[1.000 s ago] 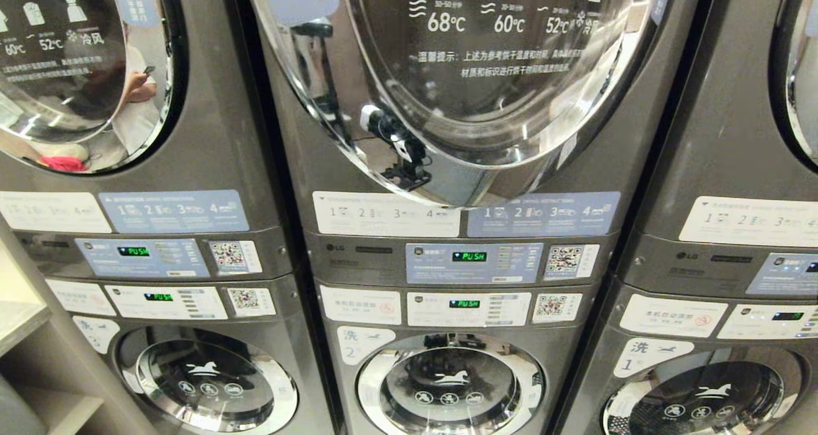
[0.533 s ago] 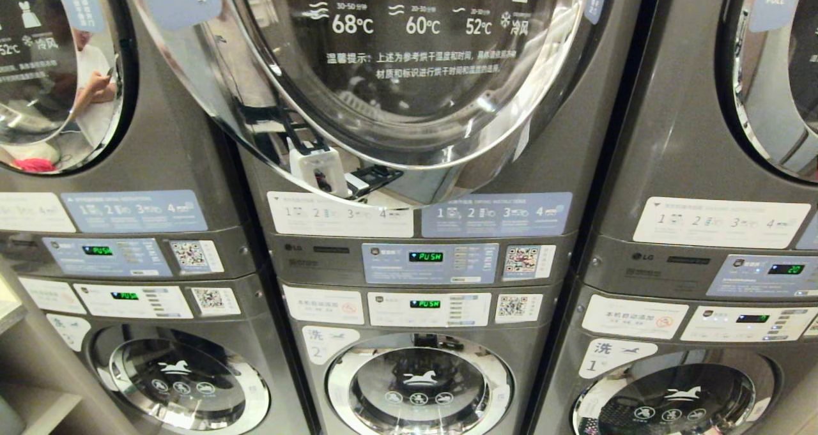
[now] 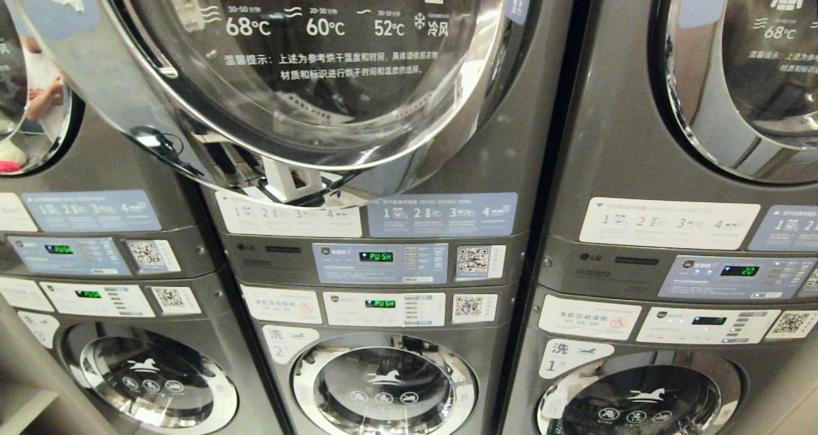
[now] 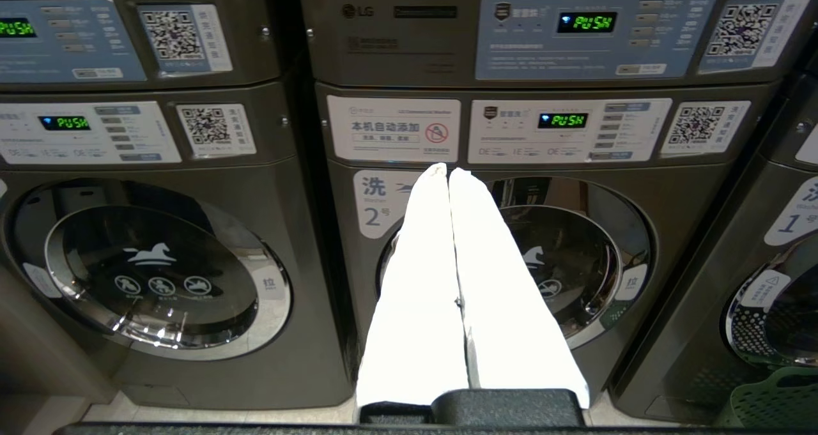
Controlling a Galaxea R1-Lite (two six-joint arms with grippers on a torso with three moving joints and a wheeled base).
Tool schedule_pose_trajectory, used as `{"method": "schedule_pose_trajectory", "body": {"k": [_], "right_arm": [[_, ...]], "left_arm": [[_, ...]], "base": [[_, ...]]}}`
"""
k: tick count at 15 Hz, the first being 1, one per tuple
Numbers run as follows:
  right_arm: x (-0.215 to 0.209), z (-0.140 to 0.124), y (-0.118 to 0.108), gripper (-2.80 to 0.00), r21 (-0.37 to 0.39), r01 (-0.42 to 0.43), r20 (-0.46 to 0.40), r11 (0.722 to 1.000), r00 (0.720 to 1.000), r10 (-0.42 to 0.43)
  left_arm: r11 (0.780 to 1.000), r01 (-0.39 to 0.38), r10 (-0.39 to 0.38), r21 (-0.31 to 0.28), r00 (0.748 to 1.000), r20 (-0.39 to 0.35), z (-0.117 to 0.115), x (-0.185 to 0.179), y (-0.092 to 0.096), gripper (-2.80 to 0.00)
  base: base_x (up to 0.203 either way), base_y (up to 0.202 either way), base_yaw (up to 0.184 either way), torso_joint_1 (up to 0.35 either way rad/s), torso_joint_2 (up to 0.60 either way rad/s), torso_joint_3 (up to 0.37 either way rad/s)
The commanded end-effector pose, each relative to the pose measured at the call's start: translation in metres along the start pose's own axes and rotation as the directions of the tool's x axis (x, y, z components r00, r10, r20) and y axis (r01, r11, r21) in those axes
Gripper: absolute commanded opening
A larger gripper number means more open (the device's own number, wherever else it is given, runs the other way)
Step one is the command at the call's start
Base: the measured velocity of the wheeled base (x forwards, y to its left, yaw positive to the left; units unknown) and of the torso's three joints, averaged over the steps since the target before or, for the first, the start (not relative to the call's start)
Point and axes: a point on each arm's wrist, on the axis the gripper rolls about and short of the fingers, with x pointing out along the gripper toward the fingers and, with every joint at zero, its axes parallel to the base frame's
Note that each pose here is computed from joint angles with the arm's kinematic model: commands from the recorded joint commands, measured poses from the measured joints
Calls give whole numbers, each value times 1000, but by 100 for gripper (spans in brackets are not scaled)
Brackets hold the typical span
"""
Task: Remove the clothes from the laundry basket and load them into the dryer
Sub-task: Open the dryer
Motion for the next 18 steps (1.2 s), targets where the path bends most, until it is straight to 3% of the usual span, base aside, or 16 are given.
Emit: {"method": "schedule_pose_trajectory", "body": {"k": [1, 7, 12, 13, 15, 16, 18], "right_arm": [[0, 0, 0, -280, 3, 0, 0, 1000, 1000, 0], [0, 0, 0, -280, 3, 0, 0, 1000, 1000, 0], [0, 0, 0, -280, 10, 1, 0, 1000, 1000, -1], [0, 0, 0, -280, 8, 0, 0, 1000, 1000, 0], [0, 0, 0, -280, 11, 0, 0, 1000, 1000, 0], [0, 0, 0, -280, 9, 1, 0, 1000, 1000, -1], [0, 0, 0, -280, 9, 0, 0, 1000, 1000, 0]], "left_arm": [[1000, 1, -1, 5, 1000, 0, 0, 0, 0, -280], [1000, -3, 3, -5, 1000, 1, 0, 0, 0, -280], [1000, 8, -8, 13, 1000, 6, 1, 0, 0, -280], [999, 24, -25, 27, 999, 39, 7, -1, 0, -280], [997, 74, -74, 7, 986, 150, 45, -12, 0, -280], [997, 79, -77, -7, 984, 162, 64, -13, 0, -280], [998, 29, -23, -62, 994, 103, 101, 3, 3, -280]], "base": [[0, -194, 3, 3, 2, 3], [0, -179, 2, 3, 3, 1], [0, -14, 0, 0, 0, 0], [0, 0, 0, 0, 0, 0], [0, 0, 0, 0, 0, 0], [0, 0, 0, 0, 0, 0], [0, 0, 0, 0, 0, 0]]}}
